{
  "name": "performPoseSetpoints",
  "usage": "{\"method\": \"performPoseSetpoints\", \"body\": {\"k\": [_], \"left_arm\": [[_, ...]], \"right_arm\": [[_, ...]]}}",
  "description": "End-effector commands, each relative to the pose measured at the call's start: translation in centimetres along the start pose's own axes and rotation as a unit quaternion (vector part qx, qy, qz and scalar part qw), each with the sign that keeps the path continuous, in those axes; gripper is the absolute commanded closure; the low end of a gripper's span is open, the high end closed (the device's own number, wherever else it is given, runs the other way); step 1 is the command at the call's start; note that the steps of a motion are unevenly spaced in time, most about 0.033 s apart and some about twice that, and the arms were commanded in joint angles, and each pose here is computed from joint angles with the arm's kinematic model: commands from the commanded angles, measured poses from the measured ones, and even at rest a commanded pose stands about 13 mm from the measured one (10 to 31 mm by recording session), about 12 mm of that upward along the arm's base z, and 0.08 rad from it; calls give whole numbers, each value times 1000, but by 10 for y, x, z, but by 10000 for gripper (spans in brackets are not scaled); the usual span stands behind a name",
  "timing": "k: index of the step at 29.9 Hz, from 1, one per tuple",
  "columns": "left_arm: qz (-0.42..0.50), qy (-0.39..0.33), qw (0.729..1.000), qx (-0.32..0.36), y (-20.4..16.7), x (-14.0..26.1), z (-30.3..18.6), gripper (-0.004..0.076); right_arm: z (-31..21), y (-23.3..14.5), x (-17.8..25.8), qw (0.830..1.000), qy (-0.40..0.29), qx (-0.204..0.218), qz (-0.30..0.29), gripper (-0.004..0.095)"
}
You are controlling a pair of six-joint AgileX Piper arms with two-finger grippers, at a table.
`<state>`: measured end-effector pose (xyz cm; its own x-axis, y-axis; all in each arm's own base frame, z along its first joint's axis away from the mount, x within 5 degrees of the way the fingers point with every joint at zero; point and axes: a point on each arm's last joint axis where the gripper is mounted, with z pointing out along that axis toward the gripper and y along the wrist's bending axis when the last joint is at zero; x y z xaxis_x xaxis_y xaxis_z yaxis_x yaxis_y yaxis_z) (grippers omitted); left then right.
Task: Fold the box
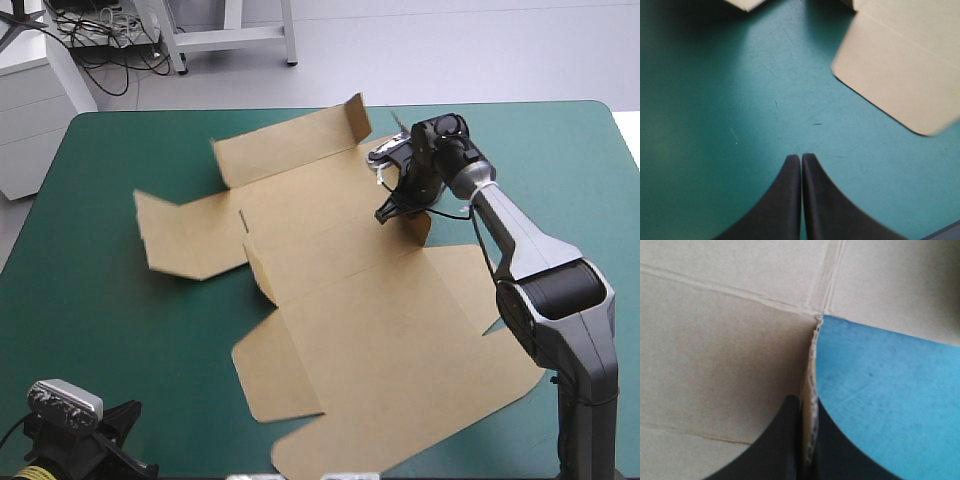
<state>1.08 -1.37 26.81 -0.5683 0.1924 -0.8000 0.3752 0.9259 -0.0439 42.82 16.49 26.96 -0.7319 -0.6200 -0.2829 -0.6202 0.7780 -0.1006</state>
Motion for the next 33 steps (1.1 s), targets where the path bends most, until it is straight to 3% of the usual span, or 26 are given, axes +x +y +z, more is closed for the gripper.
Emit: {"method": "performPoseSetpoints", "body": {"k": [1,4,8,15,19,31,33], "left_arm": [[-3,-32,999,3,0,-12,-4,734],[-3,-32,999,3,0,-12,-4,734],[-3,-32,999,3,0,-12,-4,734],[-3,-32,999,3,0,-12,-4,734],[-3,-32,999,3,0,-12,-4,734],[-3,-32,999,3,0,-12,-4,734],[-3,-32,999,3,0,-12,-4,734]], "right_arm": [[-42,18,-14,991,-60,27,-120,923],[-48,39,-24,975,-85,32,-204,923],[-53,74,-39,940,-128,48,-313,923],[-54,127,-55,872,-180,74,-450,923],[-53,149,-58,847,-194,76,-489,923],[-54,151,-58,841,-191,85,-500,917],[-54,151,-59,840,-194,86,-499,877]]}}
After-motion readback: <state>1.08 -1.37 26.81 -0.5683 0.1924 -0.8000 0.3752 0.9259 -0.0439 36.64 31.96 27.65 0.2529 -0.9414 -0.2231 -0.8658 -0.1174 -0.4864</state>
